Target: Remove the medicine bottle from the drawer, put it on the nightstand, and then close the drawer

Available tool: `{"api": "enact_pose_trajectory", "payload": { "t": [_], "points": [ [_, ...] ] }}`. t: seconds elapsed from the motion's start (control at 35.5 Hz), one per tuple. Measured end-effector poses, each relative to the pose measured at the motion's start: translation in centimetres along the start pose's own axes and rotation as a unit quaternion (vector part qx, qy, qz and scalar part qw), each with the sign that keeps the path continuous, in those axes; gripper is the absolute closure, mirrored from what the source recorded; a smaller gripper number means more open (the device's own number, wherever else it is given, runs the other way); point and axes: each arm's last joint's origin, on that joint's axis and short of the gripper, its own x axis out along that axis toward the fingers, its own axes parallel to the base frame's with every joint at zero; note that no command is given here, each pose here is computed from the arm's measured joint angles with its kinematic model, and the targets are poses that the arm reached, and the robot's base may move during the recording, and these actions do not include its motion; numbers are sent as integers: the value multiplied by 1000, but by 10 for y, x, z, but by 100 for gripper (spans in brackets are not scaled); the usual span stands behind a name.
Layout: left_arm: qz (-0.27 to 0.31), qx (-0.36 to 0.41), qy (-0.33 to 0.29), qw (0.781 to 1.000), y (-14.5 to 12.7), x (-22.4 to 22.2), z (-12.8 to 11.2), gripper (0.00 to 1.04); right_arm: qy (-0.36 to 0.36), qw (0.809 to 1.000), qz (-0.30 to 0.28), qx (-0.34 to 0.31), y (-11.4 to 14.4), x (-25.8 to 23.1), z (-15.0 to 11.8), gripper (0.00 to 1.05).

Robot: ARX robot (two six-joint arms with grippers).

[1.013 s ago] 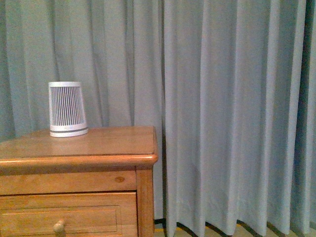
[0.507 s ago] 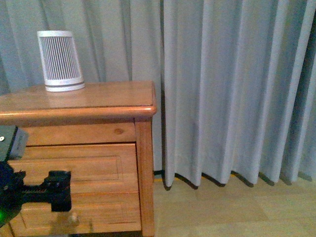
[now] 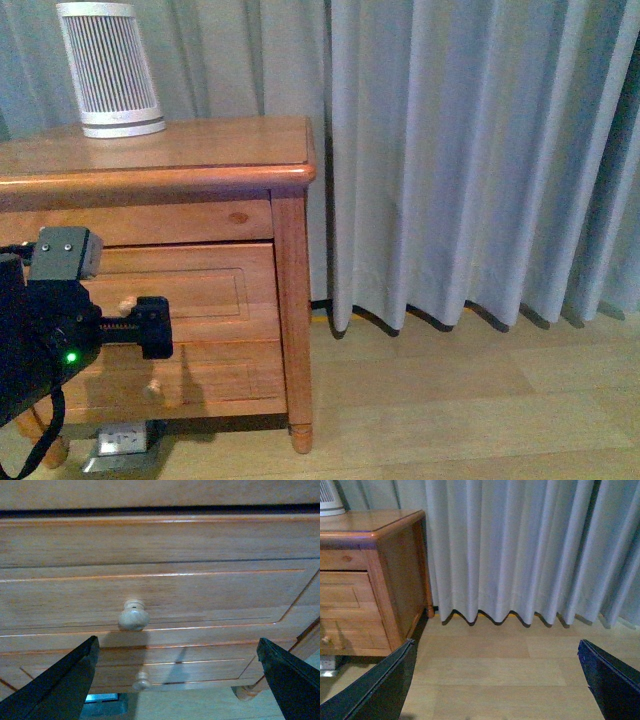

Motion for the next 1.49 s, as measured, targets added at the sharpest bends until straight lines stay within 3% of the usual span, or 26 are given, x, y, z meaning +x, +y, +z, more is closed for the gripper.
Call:
{"api": "enact_pose_trajectory", "payload": {
  "t": [0.31,0.87,1.21,1.29,1.49],
  "points": [
    [0,1,17,1000,7,33,-16,7,0,1000,0,0,0,0,0,7],
    [9,26,12,1000,17,63,-21,7,0,1000,0,0,0,0,0,7],
    [20,33,11,999,30,64,-21,66,0,1000,0,0,0,0,0,7],
    [21,36,11,999,29,64,-21,77,0,1000,0,0,0,0,0,7],
    [17,41,6,999,28,63,-21,80,0,1000,0,0,0,0,0,7]
  ]
}}
